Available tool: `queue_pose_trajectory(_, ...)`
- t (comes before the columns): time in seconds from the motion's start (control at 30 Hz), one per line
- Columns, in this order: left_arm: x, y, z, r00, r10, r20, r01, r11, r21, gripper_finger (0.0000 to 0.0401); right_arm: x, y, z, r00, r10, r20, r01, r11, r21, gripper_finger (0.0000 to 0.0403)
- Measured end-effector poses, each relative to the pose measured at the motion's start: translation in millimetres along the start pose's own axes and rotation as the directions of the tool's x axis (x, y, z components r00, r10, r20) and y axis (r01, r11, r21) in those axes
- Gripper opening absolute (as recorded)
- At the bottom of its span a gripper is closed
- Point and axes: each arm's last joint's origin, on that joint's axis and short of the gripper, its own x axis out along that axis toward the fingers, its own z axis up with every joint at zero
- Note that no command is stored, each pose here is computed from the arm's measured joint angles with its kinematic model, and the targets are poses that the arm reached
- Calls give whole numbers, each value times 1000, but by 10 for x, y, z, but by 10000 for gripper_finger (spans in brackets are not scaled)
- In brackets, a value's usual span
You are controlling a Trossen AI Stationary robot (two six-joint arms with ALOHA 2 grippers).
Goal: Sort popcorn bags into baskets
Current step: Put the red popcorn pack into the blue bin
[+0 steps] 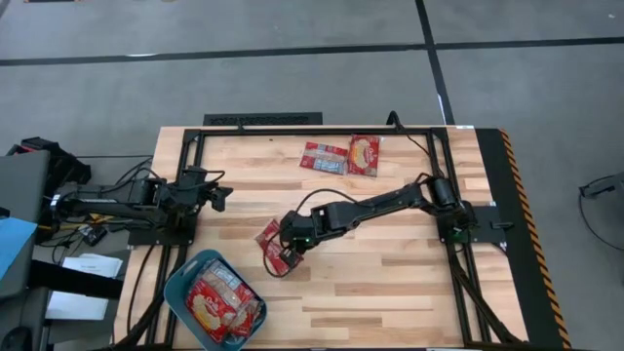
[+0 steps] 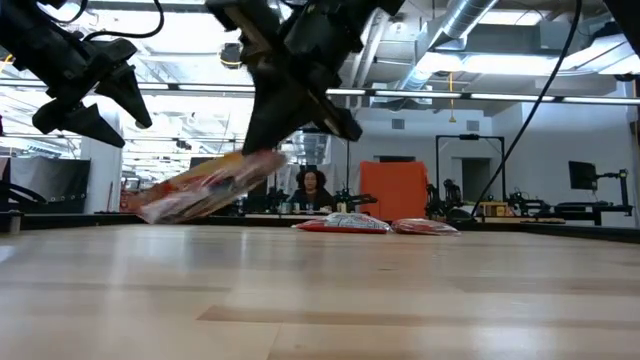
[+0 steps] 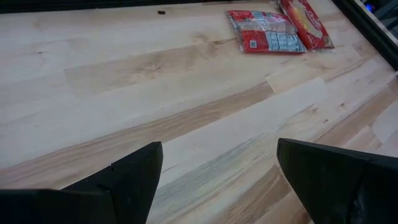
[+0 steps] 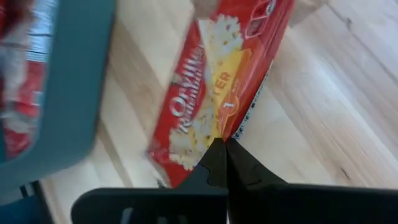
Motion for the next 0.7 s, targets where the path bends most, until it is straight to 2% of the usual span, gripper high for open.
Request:
queue_pose_trajectory(0.3, 0, -2, -3, 1000, -8, -11, 8, 1000, -15, 306, -200, 65, 79, 997, 50, 57, -51, 999, 1, 3)
queue_pose_trajectory(0.5, 0, -7, -9, 999, -24, -32, 23, 999, -26, 306, -209, 49, 105, 997, 49, 65, -49, 999, 2, 3)
queue_pose_trajectory(0.7, 0, -82, 5, 987, -138, -83, 138, 990, -5, 306, -210, 53, 109, 996, 53, 69, -51, 999, -18, 3)
